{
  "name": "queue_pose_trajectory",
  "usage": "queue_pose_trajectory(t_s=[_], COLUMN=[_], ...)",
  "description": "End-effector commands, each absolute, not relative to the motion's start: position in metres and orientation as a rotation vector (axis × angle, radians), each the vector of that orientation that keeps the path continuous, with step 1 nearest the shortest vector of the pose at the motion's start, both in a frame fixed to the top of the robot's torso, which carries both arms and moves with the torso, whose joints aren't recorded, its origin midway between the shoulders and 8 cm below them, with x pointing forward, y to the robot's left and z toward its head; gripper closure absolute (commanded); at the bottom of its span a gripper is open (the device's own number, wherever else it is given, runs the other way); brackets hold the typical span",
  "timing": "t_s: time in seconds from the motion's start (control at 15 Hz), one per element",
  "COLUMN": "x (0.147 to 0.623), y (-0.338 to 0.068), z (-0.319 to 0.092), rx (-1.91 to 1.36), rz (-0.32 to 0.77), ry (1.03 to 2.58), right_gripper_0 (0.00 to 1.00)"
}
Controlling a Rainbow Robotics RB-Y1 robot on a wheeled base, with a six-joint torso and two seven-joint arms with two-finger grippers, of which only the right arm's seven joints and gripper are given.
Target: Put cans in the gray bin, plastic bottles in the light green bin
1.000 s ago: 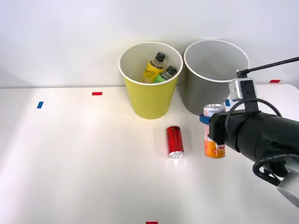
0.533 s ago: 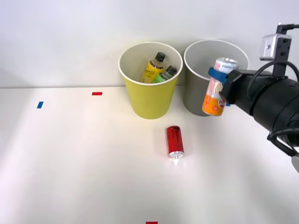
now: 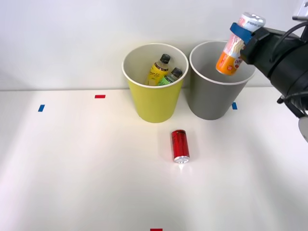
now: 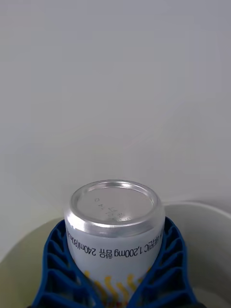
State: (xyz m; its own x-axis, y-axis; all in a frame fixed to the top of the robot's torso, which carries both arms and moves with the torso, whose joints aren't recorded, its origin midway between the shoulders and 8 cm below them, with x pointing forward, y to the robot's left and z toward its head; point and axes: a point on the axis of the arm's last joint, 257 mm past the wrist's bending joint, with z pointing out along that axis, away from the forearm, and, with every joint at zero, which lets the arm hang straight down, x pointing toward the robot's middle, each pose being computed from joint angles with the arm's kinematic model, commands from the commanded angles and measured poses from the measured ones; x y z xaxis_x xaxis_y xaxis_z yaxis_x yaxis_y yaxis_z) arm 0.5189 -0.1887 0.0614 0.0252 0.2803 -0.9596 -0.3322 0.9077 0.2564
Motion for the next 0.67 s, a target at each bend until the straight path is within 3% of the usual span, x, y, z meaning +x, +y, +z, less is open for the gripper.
queue_pose_trajectory(t_s=[0.07, 0.27, 0.4, 0.67], x=[0.552, 0.581, 0.599, 0.62], y=[-0.202, -0.212, -0.214, -0.206], z=[0.077, 0.081, 0.072, 0.051], rx=[-0.022, 0.005, 0.008, -0.024], rz=[0.45, 0.421, 0.402, 0.388], ry=[1.444, 1.46, 1.48, 1.457], right_gripper_0=[1.0, 1.0, 0.94, 0.94])
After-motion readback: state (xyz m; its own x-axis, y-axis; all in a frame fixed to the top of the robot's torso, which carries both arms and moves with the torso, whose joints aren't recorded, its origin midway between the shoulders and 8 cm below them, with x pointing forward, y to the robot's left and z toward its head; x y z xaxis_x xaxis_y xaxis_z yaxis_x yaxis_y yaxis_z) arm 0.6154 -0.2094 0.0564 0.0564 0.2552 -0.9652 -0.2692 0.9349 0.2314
